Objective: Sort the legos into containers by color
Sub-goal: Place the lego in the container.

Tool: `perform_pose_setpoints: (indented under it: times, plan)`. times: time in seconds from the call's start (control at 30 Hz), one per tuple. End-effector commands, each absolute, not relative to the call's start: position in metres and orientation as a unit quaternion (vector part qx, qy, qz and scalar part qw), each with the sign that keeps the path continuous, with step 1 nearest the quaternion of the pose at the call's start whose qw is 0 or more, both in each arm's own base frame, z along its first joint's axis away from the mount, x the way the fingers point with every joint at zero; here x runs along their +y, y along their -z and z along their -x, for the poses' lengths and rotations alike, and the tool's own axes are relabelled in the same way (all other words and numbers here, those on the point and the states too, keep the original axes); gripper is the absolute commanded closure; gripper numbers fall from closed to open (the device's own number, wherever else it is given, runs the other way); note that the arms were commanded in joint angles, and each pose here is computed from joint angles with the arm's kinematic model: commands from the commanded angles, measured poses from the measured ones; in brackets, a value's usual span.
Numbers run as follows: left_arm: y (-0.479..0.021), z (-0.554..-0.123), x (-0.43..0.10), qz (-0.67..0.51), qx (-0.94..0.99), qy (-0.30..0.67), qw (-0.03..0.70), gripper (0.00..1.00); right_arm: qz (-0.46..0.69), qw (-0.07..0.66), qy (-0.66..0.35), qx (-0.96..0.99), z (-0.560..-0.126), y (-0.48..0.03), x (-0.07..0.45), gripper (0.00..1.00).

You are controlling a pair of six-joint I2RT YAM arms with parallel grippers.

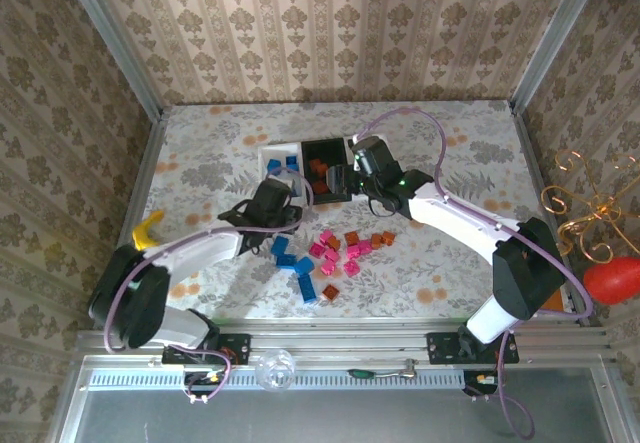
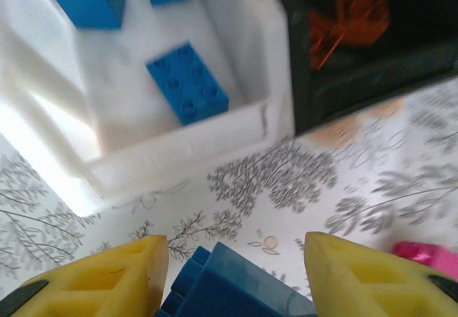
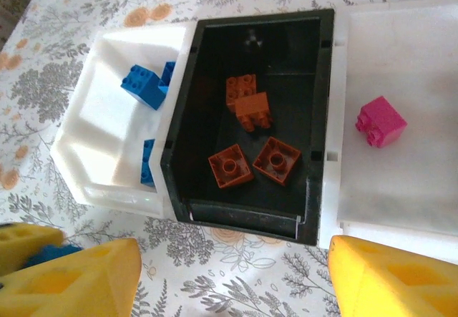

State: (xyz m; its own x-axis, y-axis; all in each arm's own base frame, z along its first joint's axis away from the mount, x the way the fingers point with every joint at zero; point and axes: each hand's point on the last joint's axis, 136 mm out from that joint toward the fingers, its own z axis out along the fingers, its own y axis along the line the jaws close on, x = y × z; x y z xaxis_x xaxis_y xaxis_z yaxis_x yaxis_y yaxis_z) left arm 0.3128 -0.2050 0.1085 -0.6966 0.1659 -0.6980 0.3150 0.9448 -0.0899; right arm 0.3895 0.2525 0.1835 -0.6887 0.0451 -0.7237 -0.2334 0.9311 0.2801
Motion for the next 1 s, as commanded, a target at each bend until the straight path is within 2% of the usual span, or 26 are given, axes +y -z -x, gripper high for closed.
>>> perform_pose_setpoints:
  times: [0.0,0.13,0.43,0.57,0.7,0.87,0.9,0.97]
  plan:
    - [-0.143,-0.330,-0.196,-0.100,0.912,0.116,0.381,0.59,0.032,0.403,-0.178,0.897,-0.388,-0.190,0.243,0.29]
    - [-0.155,-0.372,-0.189,-0.071,0.909,0.122,0.391,0.59,0.029,0.394,-0.178,0.901,-0.383,-0.182,0.241,0.29]
    - [-0.130,-0.444,-0.193,-0.042,0.921,0.117,0.369,0.58,0.031,0.374,-0.167,0.912,-0.357,-0.169,0.225,0.29]
    - [-0.129,-0.456,-0.195,-0.038,0.923,0.116,0.365,0.40,0.036,0.358,-0.163,0.919,-0.340,-0.158,0.218,0.29]
    - [-0.156,-0.453,-0.202,-0.035,0.909,0.147,0.388,0.24,0.034,0.337,-0.153,0.928,-0.327,-0.140,0.210,0.29]
    - [-0.195,-0.430,-0.210,-0.038,0.887,0.187,0.420,0.11,0.024,0.326,-0.149,0.933,-0.312,-0.129,0.199,0.29]
    - [-0.202,-0.424,-0.209,-0.035,0.882,0.196,0.426,0.03,0.021,0.322,-0.146,0.935,-0.310,-0.126,0.196,0.29]
    - [-0.209,-0.401,-0.219,-0.042,0.873,0.224,0.432,0.00,0.014,0.314,-0.136,0.939,-0.305,-0.116,0.190,0.29]
